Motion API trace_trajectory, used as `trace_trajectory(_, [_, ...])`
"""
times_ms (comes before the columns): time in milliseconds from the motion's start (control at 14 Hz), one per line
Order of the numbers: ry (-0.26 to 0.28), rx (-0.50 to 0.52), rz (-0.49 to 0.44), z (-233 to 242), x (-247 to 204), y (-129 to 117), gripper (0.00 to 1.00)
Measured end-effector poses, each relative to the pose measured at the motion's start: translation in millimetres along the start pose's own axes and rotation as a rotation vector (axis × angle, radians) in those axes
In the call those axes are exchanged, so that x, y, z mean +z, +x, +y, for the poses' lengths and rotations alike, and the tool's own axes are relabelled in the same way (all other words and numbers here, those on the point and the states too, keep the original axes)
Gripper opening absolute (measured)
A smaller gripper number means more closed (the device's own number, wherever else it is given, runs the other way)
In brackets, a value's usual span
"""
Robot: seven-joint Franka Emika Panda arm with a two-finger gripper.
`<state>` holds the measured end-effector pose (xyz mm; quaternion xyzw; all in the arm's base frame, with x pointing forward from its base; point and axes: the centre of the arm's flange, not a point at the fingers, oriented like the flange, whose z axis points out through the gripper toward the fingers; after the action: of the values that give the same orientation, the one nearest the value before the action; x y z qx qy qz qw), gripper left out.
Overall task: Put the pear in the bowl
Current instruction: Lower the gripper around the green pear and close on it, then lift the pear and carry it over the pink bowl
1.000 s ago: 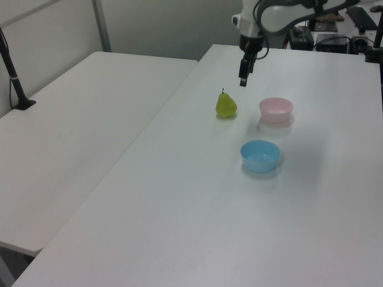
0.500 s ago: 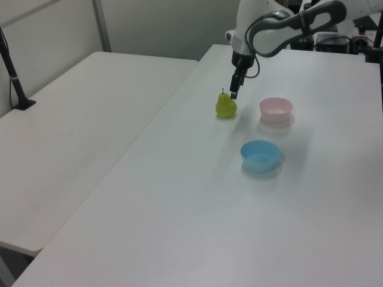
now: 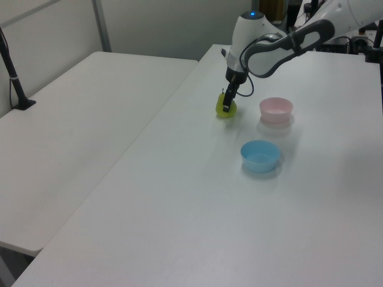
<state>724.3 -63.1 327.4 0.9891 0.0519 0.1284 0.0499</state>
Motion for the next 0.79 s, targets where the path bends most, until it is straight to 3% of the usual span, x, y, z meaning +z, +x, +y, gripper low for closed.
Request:
trace_trajectory(143, [0.0, -0.001, 0.001, -0.5, 3.4, -0.1, 0.89])
trace_trajectory(286, [-0.002, -0.003, 0.006, -0.1, 1.4, 1.6, 0.71])
trace_trajectory(786, [-0.009, 0.001, 0.045, 3.9, -23.4, 10.0, 0.68])
